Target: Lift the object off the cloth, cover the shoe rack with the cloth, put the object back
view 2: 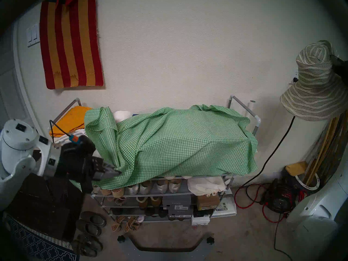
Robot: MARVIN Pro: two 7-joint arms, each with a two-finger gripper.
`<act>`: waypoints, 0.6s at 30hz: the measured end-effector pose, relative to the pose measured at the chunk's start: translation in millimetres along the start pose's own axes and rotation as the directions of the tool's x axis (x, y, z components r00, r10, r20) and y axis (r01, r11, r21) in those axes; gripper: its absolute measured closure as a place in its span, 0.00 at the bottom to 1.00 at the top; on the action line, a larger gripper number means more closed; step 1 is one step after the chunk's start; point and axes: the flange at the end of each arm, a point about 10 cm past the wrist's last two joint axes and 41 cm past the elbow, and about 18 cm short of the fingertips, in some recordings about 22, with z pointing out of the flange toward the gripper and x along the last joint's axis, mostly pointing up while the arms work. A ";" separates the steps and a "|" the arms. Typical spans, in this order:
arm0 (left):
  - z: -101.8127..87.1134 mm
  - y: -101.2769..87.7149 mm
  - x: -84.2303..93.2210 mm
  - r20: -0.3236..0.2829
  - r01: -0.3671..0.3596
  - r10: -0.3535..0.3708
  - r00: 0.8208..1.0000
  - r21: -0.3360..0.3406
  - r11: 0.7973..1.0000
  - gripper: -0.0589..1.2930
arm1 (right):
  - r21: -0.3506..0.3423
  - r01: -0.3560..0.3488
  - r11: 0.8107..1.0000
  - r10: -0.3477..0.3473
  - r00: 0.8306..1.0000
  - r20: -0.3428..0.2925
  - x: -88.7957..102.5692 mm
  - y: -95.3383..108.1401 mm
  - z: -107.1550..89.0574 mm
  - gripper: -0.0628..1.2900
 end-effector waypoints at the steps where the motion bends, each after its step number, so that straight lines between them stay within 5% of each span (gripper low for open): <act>1: 3.0 1.8 -3.3 0.013 0.002 -0.002 1.000 -0.010 1.000 0.97 | 0.000 0.000 1.000 0.000 1.000 0.000 0.0 0.0 0.0 0.97; 11: 35.7 24.6 -48.3 0.201 0.012 0.007 0.980 -0.097 0.995 0.97 | 0.001 0.000 1.000 0.000 1.000 0.000 -0.1 0.1 -0.1 0.97; 18: 52.9 20.6 -95.3 0.360 0.012 0.016 0.933 -0.076 0.997 0.97 | 0.001 -0.001 1.000 0.001 1.000 0.000 -0.1 0.1 -0.2 0.97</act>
